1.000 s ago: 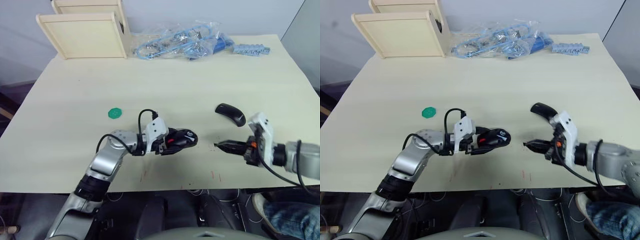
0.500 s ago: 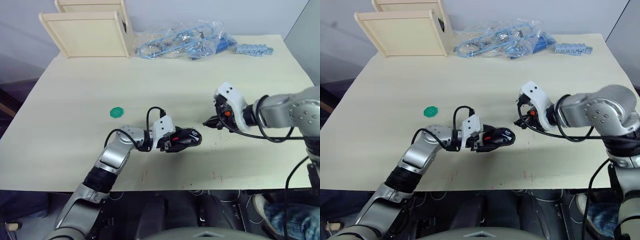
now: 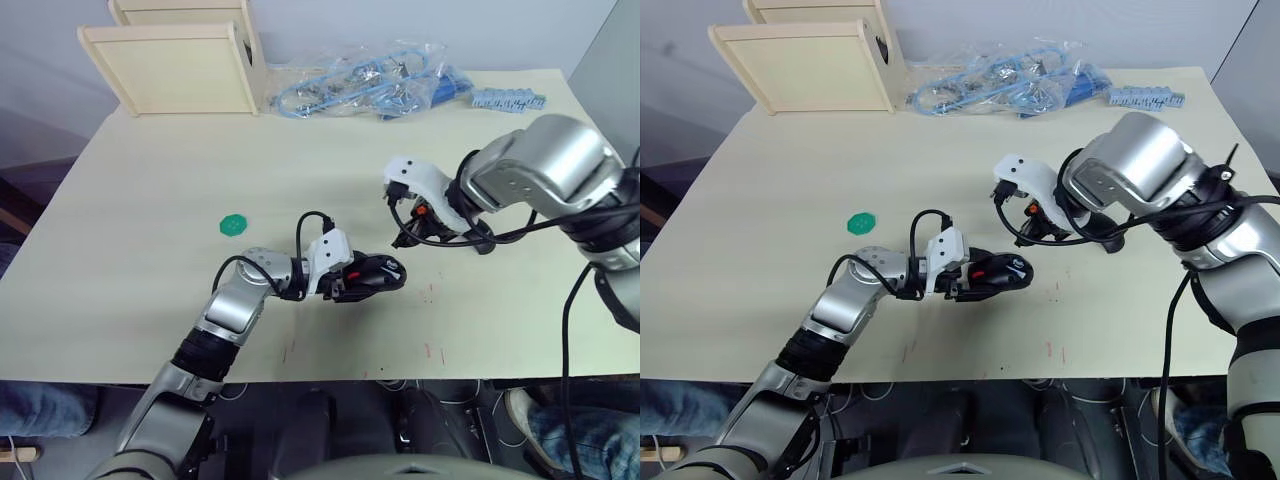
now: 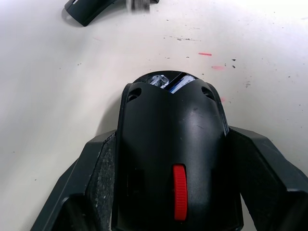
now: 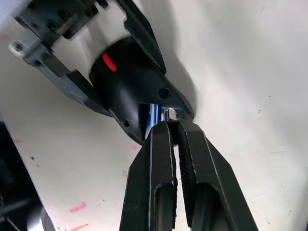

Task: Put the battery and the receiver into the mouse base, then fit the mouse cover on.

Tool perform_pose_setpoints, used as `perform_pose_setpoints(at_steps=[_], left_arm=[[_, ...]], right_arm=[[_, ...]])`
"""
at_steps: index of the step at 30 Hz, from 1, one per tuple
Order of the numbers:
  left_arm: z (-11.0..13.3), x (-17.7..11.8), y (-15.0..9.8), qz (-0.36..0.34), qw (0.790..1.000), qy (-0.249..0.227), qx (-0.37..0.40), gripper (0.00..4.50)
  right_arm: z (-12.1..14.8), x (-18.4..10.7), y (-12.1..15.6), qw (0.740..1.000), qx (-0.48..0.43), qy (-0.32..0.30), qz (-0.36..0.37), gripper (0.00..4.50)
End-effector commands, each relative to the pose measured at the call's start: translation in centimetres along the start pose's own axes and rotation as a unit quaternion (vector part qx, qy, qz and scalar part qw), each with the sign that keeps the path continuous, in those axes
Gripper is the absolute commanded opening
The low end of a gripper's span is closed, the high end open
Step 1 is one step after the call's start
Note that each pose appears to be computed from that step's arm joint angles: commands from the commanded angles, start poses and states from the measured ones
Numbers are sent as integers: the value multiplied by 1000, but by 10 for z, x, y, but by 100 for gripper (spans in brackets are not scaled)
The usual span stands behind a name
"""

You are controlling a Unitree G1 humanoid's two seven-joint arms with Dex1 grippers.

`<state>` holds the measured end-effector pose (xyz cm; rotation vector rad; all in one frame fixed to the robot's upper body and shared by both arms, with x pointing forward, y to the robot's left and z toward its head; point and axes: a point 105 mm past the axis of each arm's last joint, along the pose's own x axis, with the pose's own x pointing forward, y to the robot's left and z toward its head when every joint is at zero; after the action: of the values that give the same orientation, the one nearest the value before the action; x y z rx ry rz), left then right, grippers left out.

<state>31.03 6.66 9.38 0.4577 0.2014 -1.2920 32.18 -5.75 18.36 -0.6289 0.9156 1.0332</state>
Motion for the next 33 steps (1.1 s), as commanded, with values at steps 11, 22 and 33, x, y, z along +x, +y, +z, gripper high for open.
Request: perform_pose_setpoints(at_steps=[11,22,33], left_arm=[[-5,2,4,5,1000,13,4,292],[-6,4,0,8,1000,10,-4,292],[-6,5,0,10,1000,7,-7,292]], right_arm=[[15,8,-4,997,-47,60,-2,0],[12,15,-5,997,-33,72,6,0],[5,21,-6,996,-28,84,8,0]])
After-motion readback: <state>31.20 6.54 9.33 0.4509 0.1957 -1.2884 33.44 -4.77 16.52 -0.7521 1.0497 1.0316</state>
